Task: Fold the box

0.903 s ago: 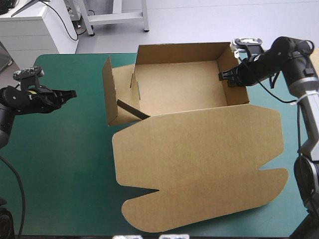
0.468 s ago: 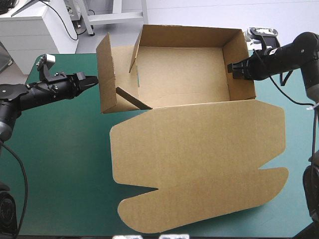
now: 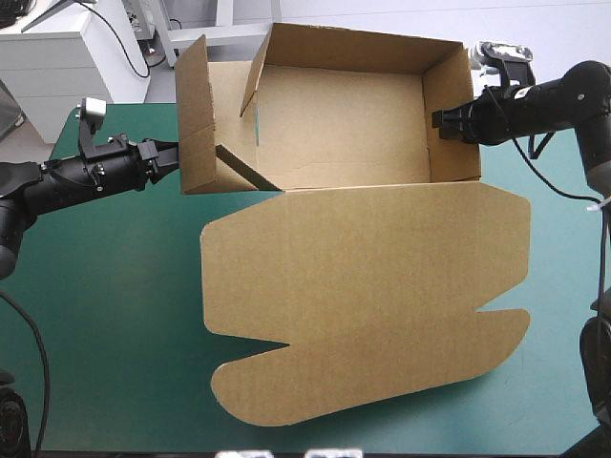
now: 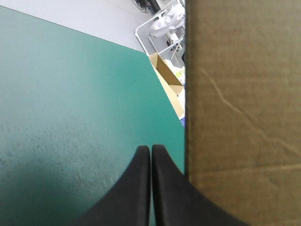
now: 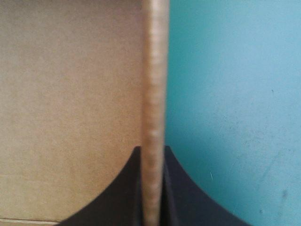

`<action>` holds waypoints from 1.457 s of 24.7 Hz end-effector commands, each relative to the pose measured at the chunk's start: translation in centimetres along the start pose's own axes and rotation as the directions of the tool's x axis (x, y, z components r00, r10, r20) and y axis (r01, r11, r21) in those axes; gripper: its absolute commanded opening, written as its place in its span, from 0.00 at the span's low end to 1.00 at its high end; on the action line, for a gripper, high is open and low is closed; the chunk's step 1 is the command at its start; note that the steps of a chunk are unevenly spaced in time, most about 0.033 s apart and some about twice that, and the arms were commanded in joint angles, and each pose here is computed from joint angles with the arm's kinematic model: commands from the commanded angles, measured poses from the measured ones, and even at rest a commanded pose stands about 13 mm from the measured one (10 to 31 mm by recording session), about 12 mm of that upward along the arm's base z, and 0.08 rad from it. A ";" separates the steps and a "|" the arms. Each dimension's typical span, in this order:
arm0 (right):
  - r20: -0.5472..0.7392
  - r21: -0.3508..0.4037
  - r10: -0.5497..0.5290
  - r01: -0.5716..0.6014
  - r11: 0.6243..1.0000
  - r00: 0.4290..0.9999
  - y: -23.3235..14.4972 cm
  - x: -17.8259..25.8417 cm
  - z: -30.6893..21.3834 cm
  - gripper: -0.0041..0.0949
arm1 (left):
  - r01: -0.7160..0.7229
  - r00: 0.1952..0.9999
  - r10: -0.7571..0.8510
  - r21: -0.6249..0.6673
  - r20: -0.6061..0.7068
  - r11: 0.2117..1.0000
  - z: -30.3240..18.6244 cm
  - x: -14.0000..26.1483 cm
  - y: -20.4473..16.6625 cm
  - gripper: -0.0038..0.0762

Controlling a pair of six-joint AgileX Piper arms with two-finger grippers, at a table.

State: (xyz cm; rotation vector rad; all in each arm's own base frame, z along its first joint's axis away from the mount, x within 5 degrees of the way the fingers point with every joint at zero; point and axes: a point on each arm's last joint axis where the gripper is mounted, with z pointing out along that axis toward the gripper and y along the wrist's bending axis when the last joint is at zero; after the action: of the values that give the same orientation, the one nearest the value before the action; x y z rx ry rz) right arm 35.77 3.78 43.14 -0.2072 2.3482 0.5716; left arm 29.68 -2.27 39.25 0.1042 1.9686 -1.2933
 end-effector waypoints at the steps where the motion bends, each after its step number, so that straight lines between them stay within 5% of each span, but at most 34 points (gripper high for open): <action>1: 0.135 -0.038 -0.025 0.030 0.999 0.990 2.3 -1.1 -2.2 0.03 | -0.072 0.996 0.066 0.106 0.062 0.992 -1.4 -0.4 -4.1 0.04; 9: 0.123 -0.033 -0.073 0.077 0.996 0.990 4.4 -1.1 1.2 0.03 | -0.195 0.981 0.191 0.129 0.040 0.972 -3.1 1.1 -7.9 0.04; 26: 0.169 -0.081 -0.101 0.116 0.990 0.981 7.5 -1.2 3.5 0.03 | -0.207 0.978 0.207 0.103 0.004 0.973 -3.1 1.4 -7.6 0.06; 36: 0.137 -0.039 -0.119 0.125 0.991 0.983 7.5 -0.9 4.6 0.03 | -0.164 0.986 0.166 0.110 -0.011 0.980 -2.9 1.6 -7.7 0.63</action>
State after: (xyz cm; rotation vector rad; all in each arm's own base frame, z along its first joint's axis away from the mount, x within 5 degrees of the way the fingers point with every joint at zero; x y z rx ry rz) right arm 37.90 12.62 40.46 -0.3695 2.2935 0.5138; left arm 25.03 -3.26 42.57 0.2737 1.9367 -1.1890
